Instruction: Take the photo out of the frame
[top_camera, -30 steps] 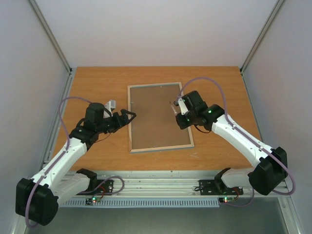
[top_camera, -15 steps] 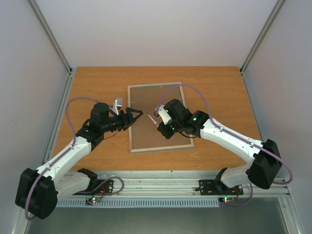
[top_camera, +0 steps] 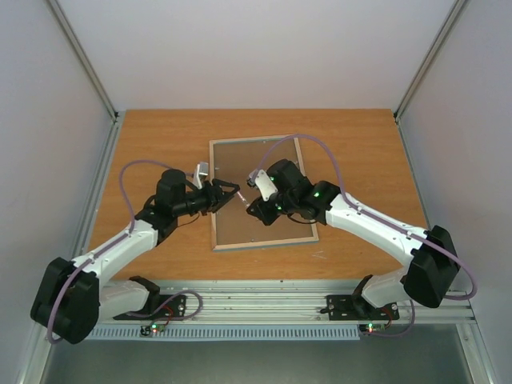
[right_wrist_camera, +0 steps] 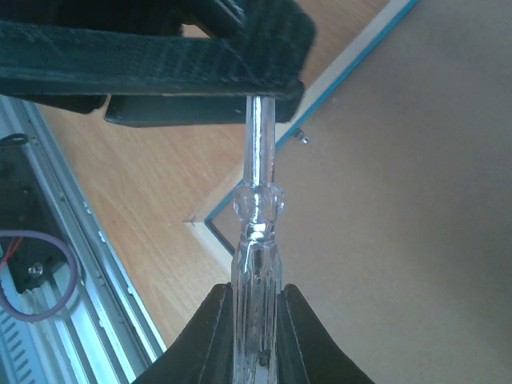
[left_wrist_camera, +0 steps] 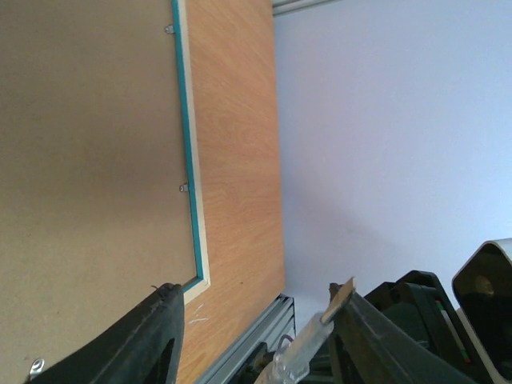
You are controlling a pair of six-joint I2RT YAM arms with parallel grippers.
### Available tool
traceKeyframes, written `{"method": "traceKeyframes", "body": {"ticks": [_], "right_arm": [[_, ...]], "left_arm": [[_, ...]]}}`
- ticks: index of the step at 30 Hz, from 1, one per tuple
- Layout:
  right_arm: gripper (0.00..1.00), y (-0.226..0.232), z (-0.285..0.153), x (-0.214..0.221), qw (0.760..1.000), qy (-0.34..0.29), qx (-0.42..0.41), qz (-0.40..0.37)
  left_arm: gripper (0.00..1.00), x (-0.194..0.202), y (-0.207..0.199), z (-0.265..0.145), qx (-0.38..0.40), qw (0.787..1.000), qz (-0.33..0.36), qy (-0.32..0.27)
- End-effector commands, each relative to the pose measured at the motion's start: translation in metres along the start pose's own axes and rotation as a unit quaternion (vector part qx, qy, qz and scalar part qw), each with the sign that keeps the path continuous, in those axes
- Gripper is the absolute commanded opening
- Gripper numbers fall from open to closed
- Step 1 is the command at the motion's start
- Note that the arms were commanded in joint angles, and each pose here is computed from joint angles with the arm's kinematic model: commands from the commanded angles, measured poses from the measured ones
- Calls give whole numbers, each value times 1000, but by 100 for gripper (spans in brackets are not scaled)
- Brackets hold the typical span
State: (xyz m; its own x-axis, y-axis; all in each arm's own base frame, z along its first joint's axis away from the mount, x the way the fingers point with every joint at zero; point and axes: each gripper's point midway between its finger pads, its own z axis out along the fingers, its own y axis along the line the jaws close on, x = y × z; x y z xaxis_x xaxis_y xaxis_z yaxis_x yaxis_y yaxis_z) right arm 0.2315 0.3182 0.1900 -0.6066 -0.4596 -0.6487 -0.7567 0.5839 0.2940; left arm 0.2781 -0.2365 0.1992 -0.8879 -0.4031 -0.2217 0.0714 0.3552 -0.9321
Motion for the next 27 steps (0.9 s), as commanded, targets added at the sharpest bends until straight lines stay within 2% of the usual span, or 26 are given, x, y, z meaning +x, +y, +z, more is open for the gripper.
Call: {"method": "traceKeyframes", "body": {"ticks": [1, 4, 8, 13, 15, 17, 21, 22, 27], "right_arm": [[1, 12, 4, -10, 999, -17, -31, 6], [1, 13, 5, -11, 999, -17, -36, 9], [1, 13, 7, -12, 999, -18, -37, 11], [4, 12, 11, -13, 999, -22, -38, 15], [7, 11, 12, -13, 999, -27, -36, 17], [14, 10, 14, -13, 999, -30, -35, 18], [34, 8, 16, -12, 999, -36, -33, 16], [37, 8, 17, -11, 999, -37, -34, 16], [38, 7, 20, -8, 998, -38, -36, 17]], "left_arm": [[47, 1, -15, 6, 43, 999, 17, 2], [40, 2, -14, 9, 48, 999, 11, 5], [26, 3, -13, 11, 55, 998, 5, 7], [1, 3, -12, 11, 60, 998, -7, 1], [1, 2, -12, 10, 63, 998, -18, -4], [0, 1, -7, 8, 62, 997, -35, -12], [0, 0, -3, 4, 67, 995, -63, -30], [0, 0, -2, 3, 67, 995, -69, -33], [0, 0, 4, 0, 64, 992, -97, -45]]}}
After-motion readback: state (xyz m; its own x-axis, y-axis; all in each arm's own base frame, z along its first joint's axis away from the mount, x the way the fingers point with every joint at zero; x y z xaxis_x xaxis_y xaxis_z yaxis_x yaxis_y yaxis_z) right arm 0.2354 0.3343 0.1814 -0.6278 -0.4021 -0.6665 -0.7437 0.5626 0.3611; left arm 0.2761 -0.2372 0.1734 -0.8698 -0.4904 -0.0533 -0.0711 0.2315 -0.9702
